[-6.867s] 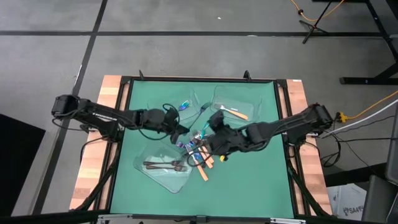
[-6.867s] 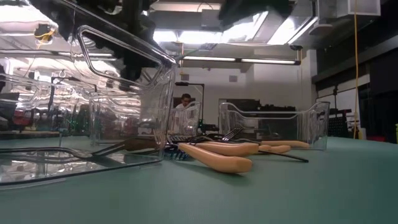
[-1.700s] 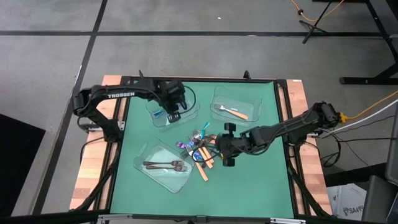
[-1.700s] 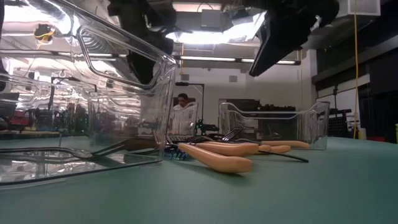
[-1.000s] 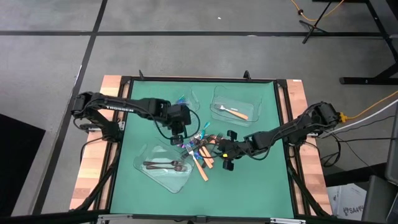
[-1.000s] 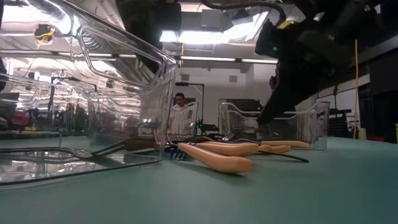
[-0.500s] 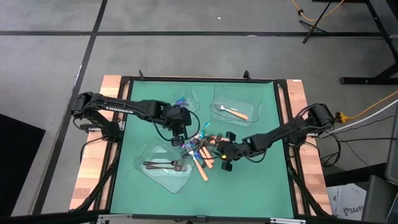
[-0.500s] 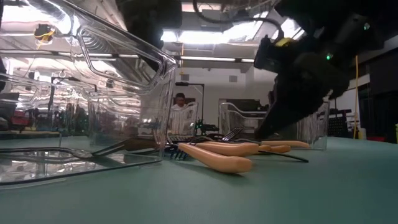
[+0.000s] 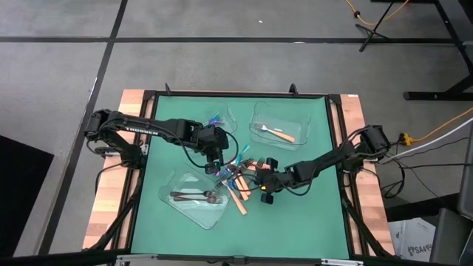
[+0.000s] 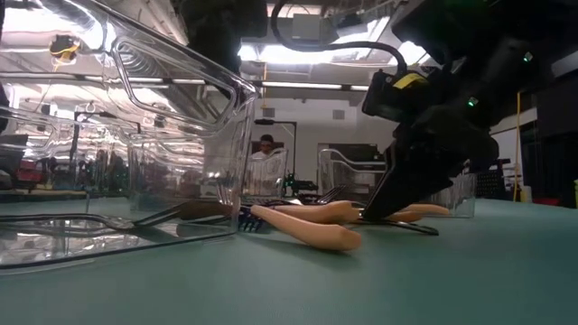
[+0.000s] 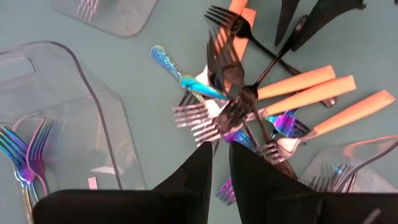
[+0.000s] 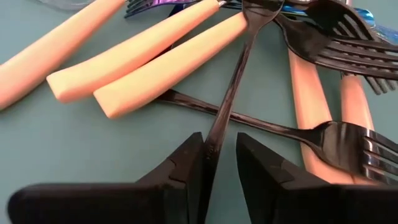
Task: Sort silverware by color (type)
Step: Put the black fork into the bottom transparent bin
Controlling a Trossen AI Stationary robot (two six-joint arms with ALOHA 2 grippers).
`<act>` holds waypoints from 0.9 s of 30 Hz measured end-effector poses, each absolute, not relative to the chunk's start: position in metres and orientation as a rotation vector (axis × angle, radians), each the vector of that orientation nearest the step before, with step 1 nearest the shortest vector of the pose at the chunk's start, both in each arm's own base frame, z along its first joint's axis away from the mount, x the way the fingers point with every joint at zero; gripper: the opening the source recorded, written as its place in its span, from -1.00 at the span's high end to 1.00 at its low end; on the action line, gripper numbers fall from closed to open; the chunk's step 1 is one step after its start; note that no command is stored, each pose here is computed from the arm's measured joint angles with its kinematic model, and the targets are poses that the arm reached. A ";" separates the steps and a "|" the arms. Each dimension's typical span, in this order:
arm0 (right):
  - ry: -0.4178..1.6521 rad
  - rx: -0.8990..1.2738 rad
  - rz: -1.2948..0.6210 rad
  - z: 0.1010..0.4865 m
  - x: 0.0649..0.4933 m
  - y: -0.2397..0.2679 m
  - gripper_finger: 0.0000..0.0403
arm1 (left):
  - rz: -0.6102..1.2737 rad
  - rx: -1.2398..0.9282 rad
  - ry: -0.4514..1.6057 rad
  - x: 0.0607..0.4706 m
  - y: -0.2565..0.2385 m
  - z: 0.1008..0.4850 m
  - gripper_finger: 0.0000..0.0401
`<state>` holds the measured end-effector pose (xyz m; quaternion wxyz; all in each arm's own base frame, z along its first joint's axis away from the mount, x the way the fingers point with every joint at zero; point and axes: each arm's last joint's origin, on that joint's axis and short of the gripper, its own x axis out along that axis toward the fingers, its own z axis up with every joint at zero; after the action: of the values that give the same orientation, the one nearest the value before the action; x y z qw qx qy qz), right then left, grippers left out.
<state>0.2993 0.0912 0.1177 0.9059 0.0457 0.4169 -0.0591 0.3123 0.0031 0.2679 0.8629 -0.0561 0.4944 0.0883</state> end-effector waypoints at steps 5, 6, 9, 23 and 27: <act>0.852 0.112 -0.124 0.118 0.300 0.091 0.53 | 0.189 -0.127 1.035 0.312 0.003 0.268 0.75; 0.847 0.128 -0.130 0.118 0.300 0.092 0.53 | 0.195 -0.137 1.034 0.312 0.003 0.268 0.75; 0.844 0.168 -0.147 0.118 0.301 0.092 0.53 | 0.203 -0.150 1.033 0.312 0.003 0.268 0.75; 0.802 0.252 -0.162 0.120 0.303 0.093 0.53 | 0.207 -0.159 1.032 0.312 0.003 0.268 0.75; 0.771 0.284 -0.163 0.123 0.306 0.093 0.53 | 0.207 -0.159 1.032 0.312 0.003 0.268 0.75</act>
<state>0.3056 0.0934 0.1226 0.9137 0.1377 0.3741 -0.0791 0.3123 0.0031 0.2680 0.8616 -0.0756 0.4921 0.0988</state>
